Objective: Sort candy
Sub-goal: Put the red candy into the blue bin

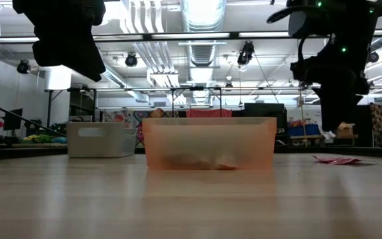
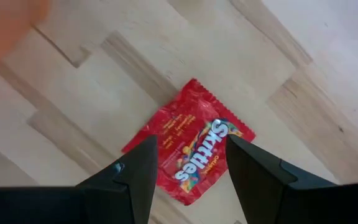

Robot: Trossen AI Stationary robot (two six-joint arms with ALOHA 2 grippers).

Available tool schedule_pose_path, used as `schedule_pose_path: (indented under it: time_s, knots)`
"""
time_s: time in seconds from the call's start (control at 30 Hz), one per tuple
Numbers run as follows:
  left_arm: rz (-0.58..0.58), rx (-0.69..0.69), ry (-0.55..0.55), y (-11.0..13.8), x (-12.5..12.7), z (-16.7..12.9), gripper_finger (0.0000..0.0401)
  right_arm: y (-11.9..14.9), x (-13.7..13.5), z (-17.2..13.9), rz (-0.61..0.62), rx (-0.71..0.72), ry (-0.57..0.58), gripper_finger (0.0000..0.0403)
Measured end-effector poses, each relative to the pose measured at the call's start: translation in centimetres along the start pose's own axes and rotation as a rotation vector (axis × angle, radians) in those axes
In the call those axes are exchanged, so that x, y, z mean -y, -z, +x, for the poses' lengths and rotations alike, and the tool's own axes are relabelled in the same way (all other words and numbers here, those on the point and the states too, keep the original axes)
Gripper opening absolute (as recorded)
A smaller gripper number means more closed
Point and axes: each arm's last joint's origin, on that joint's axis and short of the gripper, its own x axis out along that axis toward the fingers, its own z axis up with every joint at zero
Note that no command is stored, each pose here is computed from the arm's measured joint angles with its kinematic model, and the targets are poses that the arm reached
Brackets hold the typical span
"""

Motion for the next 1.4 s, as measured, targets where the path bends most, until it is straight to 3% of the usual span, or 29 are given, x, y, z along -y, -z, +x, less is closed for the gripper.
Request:
schedule_pose_path:
  time_s: [0.53,0.67,0.93,1.1,1.4]
  knots:
    - [0.019,0.026,-0.021,-0.1,-0.1,0.0,0.0102,1.5,-0.3,5.2,0.002,-0.116,0.034,0.0175]
    - [0.019,0.026,-0.021,-0.1,-0.1,0.0,0.0102,1.8,-0.2,5.7,0.006,-0.105,0.021,0.0141]
    - [0.019,0.027,-0.022,-0.1,-0.1,0.0,0.0102,1.8,0.0,5.9,-0.001,-0.052,0.045,0.0018]
    - [0.019,0.027,-0.022,-0.1,-0.1,0.0,0.0102,1.5,0.1,5.5,-0.003,0.007,0.074,0.0009]
    - [0.019,0.027,-0.023,-0.1,-0.1,0.0,0.0102,1.2,0.5,3.1,0.022,0.071,-0.03,0.0008]
